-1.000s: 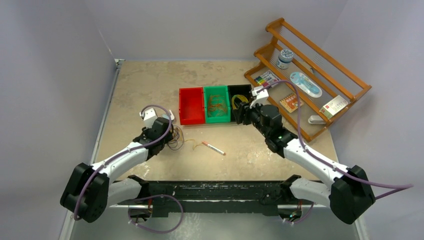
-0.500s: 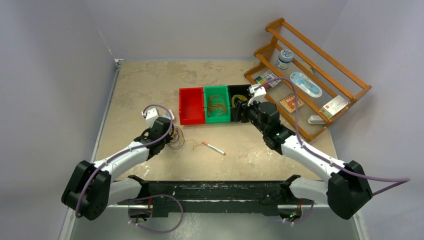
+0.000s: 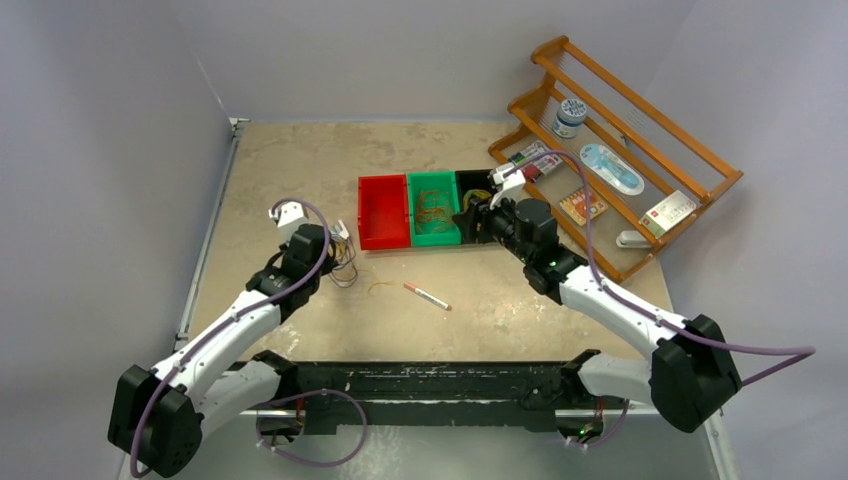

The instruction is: Untangle the cables

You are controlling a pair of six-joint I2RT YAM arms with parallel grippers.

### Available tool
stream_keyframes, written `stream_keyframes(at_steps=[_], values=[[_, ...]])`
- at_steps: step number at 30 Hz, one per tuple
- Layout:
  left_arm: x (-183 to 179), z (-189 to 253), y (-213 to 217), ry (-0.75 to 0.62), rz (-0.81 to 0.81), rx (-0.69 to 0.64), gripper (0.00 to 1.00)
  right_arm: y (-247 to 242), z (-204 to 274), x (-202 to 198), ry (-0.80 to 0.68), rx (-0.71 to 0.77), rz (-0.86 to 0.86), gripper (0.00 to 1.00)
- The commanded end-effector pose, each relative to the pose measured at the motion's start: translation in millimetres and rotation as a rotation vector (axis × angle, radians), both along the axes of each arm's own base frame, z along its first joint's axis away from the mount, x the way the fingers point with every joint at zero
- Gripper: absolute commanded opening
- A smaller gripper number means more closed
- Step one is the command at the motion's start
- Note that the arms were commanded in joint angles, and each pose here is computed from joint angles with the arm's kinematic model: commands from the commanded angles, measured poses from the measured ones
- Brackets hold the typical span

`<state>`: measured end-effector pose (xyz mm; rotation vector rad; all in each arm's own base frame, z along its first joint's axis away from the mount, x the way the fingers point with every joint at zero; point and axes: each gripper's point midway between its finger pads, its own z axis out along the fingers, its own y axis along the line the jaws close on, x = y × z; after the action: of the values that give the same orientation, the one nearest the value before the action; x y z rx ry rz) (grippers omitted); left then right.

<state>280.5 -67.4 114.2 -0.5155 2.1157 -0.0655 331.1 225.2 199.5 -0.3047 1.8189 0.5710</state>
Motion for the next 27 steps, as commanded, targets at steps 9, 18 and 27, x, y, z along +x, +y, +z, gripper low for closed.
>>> stream_keyframes(at_steps=[9,18,27], values=[[3,16,-6,-0.034,-0.045,-0.014,0.00,75,29,-22,-0.047,0.161,0.390,0.59],[2,29,-3,-0.067,-0.026,-0.029,0.00,138,-25,-43,0.101,0.112,0.502,0.59],[2,41,2,-0.096,-0.004,-0.023,0.00,184,-86,-57,0.305,0.104,0.576,0.59]])
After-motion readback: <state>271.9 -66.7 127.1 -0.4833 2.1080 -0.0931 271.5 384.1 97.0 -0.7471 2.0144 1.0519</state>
